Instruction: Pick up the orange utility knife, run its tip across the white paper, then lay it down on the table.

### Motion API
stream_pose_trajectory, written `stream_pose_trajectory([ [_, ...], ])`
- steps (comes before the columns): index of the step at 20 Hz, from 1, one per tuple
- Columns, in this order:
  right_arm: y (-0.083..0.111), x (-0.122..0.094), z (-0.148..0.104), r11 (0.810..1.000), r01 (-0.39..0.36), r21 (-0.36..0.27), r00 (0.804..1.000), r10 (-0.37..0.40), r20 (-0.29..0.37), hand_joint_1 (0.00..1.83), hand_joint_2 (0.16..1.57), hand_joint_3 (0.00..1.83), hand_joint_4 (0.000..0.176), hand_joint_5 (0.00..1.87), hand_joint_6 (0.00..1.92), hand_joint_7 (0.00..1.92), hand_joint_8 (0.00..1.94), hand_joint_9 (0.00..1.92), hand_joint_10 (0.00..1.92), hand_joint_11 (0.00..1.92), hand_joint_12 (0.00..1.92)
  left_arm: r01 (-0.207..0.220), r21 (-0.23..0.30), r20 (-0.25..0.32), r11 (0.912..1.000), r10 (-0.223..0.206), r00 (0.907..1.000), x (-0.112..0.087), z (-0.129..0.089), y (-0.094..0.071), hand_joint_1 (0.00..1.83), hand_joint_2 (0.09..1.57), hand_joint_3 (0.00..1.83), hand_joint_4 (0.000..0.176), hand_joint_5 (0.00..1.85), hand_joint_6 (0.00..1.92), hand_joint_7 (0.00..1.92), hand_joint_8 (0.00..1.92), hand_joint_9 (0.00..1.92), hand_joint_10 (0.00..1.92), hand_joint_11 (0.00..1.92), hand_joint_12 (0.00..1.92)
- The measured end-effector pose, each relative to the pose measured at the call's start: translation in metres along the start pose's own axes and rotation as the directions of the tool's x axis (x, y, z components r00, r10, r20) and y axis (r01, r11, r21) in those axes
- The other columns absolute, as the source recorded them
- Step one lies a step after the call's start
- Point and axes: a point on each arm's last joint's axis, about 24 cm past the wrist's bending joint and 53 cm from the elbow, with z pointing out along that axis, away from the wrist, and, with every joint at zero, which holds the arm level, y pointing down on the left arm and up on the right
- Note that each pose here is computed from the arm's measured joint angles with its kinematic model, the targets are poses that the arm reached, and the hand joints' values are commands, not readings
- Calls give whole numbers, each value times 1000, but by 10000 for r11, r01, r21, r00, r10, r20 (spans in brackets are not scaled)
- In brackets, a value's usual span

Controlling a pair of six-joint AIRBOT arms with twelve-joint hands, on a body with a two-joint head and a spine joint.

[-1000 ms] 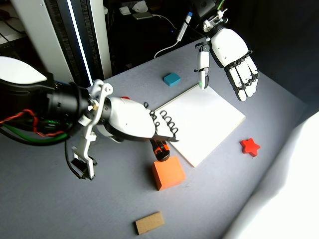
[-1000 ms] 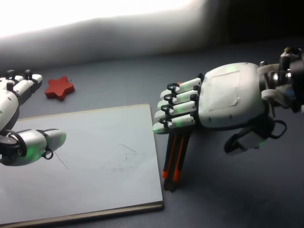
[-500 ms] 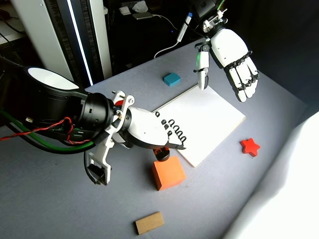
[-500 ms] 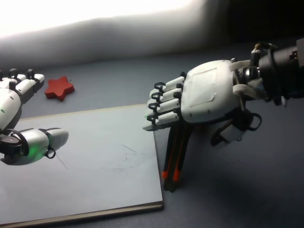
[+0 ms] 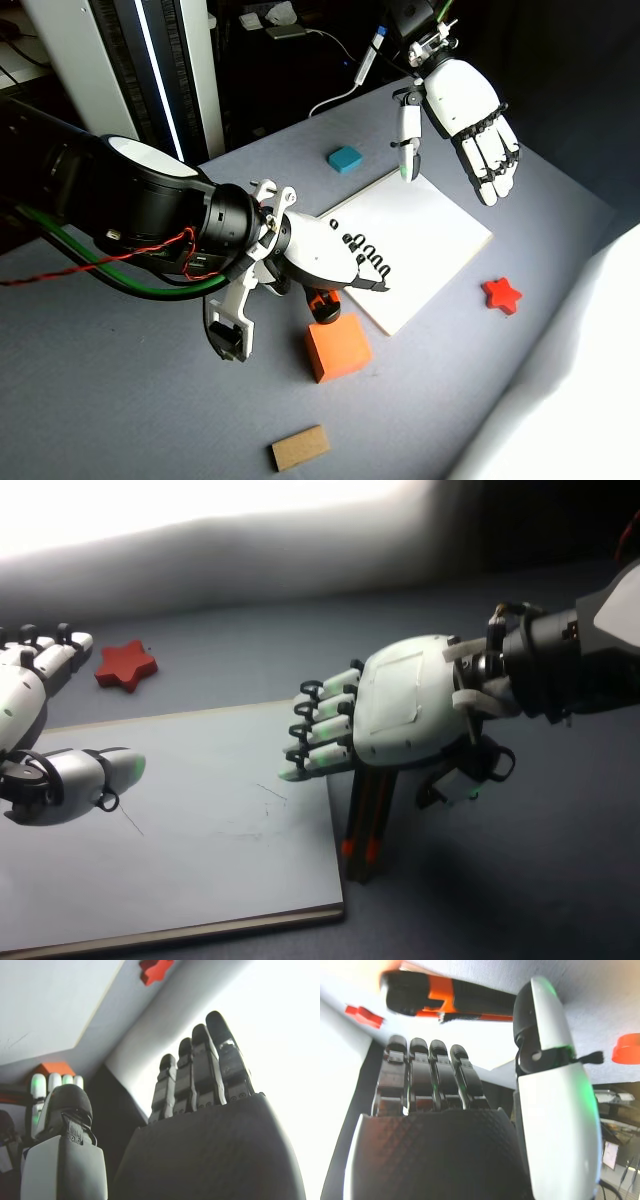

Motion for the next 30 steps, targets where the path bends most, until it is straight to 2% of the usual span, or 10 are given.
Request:
stream_pose_trajectory([
  [16, -12, 13, 16, 9980, -6, 639, 9999, -2, 135, 1033, 1179, 51, 0, 0, 0, 9, 3, 12, 5, 28, 25, 21, 25, -34, 10000, -21, 10000, 2, 0, -2, 197, 1186, 1, 63, 72, 5, 172, 6, 184, 14, 0, 747],
  [18, -15, 18, 16, 9975, 81, 700, 9999, -85, 54, 1076, 1195, 17, 0, 89, 29, 133, 30, 142, 46, 0, 436, 10, 37, -35, 10000, -10, 10000, 2, 0, -2, 189, 1192, 3, 62, 66, 2, 177, 6, 193, 15, 0, 745],
  [19, -16, 21, 16, 9972, 116, 739, 9999, -118, 15, 1147, 1184, 5, 0, 270, 139, 370, 51, 309, 198, 0, 963, 21, 21, -38, 10000, -21, 10000, 2, 0, -1, 200, 1190, 1, 60, 76, 4, 192, 7, 203, 15, 0, 766],
  [21, -17, 19, 17, 9971, -83, 762, 9999, 75, 110, 1191, 1171, 0, 0, 340, 297, 508, 122, 349, 437, 0, 1168, 19, 24, -37, 10000, -18, 10000, 2, 0, -1, 200, 1191, 1, 62, 85, 7, 195, 7, 210, 17, 0, 769],
  [24, -16, 15, 20, 9960, -366, 817, 9990, 342, 302, 1189, 1208, 11, 0, 234, 1067, 376, 967, 259, 1147, 0, 1541, 16, 28, -39, 10000, -16, 10000, 2, 0, -2, 192, 1198, 3, 54, 98, 8, 217, 10, 217, 14, 0, 810],
  [25, -16, 13, 20, 9954, -456, 843, 9984, 426, 370, 1085, 1333, 12, 1, 608, 1603, 548, 1596, 356, 1646, 170, 1894, 16, 28, -39, 10000, -16, 10000, 2, 0, -2, 200, 1195, 1, 51, 118, 12, 209, 3, 220, 11, 0, 834],
  [27, -15, 9, 21, 9955, -442, 841, 9982, 405, 453, 1101, 1319, 6, 6, 662, 1528, 593, 1650, 488, 1834, 423, 1916, 16, 27, -35, 10000, -16, 10000, 2, 0, -2, 193, 1197, 2, 49, 122, 12, 203, 0, 215, 8, 0, 835],
  [28, -17, 8, 20, 9951, -457, 880, 9980, 417, 471, 1114, 926, 904, 8, 695, 1792, 739, 1883, 868, 1904, 818, 1920, 20, 19, -35, 10000, -20, 10000, 2, 0, -1, 198, 1198, 2, 48, 120, 9, 191, 0, 217, 8, 0, 831],
  [29, -19, 7, 19, 9943, -488, 945, 9977, 440, 519, 1581, 762, 1053, 38, 1388, 1916, 1518, 1939, 1598, 1920, 1564, 1921, 17, 22, -34, 10000, -17, 10000, 2, 0, -1, 183, 1200, 2, 47, 120, 7, 185, 0, 208, 3, 0, 843],
  [30, -20, 6, 18, 9938, -529, 974, 9973, 477, 556, 1581, 762, 1053, 38, 1388, 1916, 1518, 1939, 1598, 1920, 1564, 1921, 13, 29, -35, 10000, -13, 10000, 2, 0, -2, 183, 1200, 2, 47, 120, 7, 185, 0, 208, 3, 0, 843],
])
